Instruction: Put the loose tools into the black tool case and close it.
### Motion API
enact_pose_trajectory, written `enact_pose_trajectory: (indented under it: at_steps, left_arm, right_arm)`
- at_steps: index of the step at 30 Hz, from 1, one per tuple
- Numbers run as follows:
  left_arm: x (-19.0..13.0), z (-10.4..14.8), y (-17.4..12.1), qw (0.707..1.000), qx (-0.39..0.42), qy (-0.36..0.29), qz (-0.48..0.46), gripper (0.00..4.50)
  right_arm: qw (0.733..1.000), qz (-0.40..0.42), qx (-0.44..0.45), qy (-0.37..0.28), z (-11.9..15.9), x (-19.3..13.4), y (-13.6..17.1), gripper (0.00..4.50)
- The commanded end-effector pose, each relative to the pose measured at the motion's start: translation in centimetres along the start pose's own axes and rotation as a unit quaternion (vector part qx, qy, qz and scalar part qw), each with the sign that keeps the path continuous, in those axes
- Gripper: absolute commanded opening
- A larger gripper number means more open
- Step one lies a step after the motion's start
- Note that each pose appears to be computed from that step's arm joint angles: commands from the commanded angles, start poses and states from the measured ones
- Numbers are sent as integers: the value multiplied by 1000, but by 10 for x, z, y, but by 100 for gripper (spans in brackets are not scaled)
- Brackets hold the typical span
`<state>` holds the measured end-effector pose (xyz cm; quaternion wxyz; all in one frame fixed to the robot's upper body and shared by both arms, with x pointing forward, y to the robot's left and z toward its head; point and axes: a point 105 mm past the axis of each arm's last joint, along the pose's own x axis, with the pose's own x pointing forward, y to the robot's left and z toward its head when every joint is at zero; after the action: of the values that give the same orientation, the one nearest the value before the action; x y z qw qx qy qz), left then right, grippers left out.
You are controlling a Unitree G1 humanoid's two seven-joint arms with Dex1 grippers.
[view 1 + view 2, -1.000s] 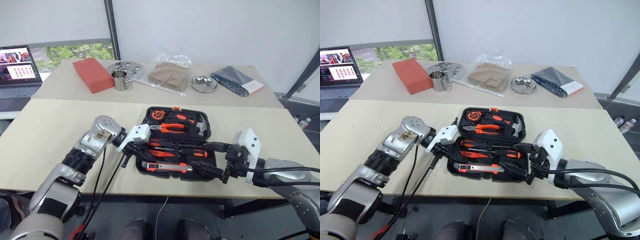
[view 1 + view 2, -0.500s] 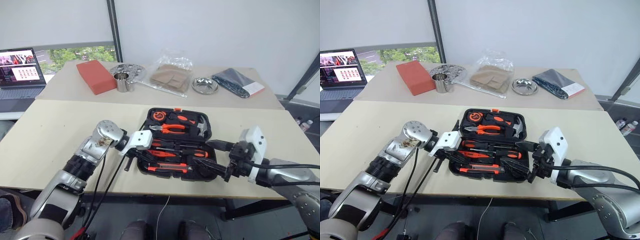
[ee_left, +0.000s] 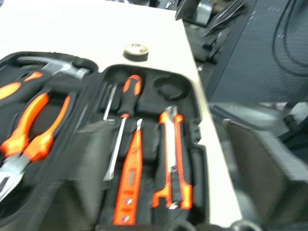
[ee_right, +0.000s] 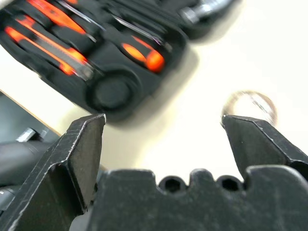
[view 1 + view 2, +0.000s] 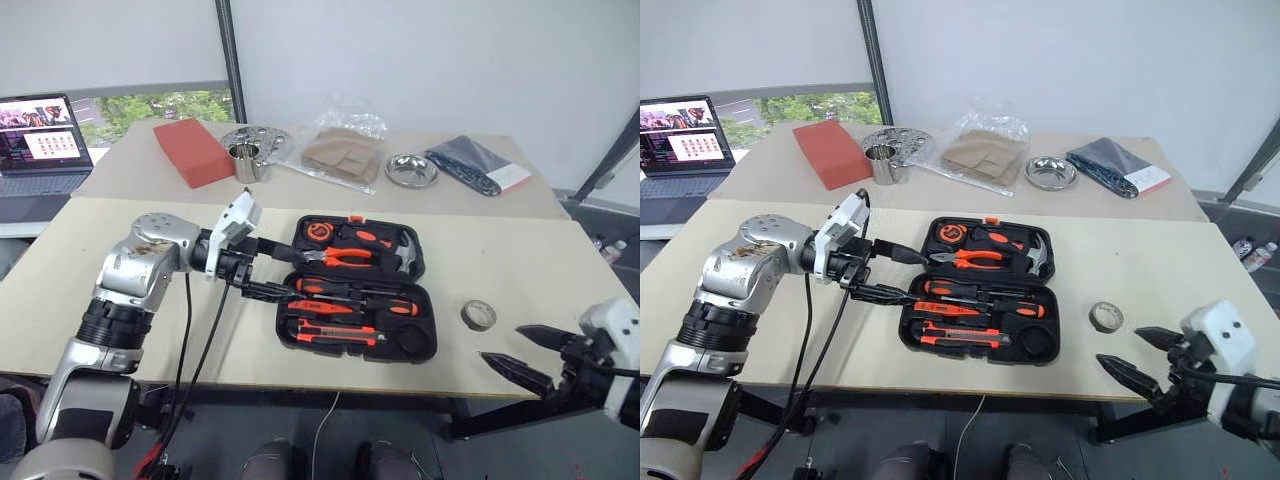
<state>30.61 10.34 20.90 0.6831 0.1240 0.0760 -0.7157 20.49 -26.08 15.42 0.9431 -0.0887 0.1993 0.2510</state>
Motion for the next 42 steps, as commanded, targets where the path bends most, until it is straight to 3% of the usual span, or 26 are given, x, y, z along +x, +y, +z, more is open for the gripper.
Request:
enact_pose_trajectory:
  at_steps: [1, 7, 9, 12, 18, 23, 28, 32, 37, 42]
  left_arm:
    - [10, 11, -6, 999, 33, -10, -9, 439]
    - [15, 2, -16, 998, 61, 7, -17, 439]
    - [14, 3, -17, 998, 63, 10, -15, 439]
    - [13, 5, -17, 998, 60, 8, -9, 450]
    - [10, 1, -16, 998, 59, 16, -2, 450]
    - [8, -2, -13, 998, 57, 23, 5, 450]
    - [7, -6, -14, 998, 57, 32, 3, 450]
    - [8, -10, -18, 997, 59, 44, -8, 450]
    - [9, -17, -23, 996, 60, 57, -21, 450]
    - [10, -16, -23, 996, 63, 57, -20, 450]
  right_arm:
    - [999, -7, -23, -25, 10, 9, -6, 450]
    - [999, -12, -46, -8, 8, 50, -22, 450]
    - [998, -22, -47, 24, -3, 63, -30, 450]
    - [998, -20, -46, 46, -13, 77, -35, 385]
    - [998, -10, -57, 34, -7, 99, -39, 174]
    - [997, 0, -67, 23, 7, 94, -38, 4]
    - [996, 63, -67, -17, 41, 77, -13, 4]
    - [978, 189, -78, -45, 66, 65, 41, 4]
    - [966, 236, -109, -16, 55, 73, 76, 4]
    - [970, 207, -119, 45, 26, 92, 72, 4]
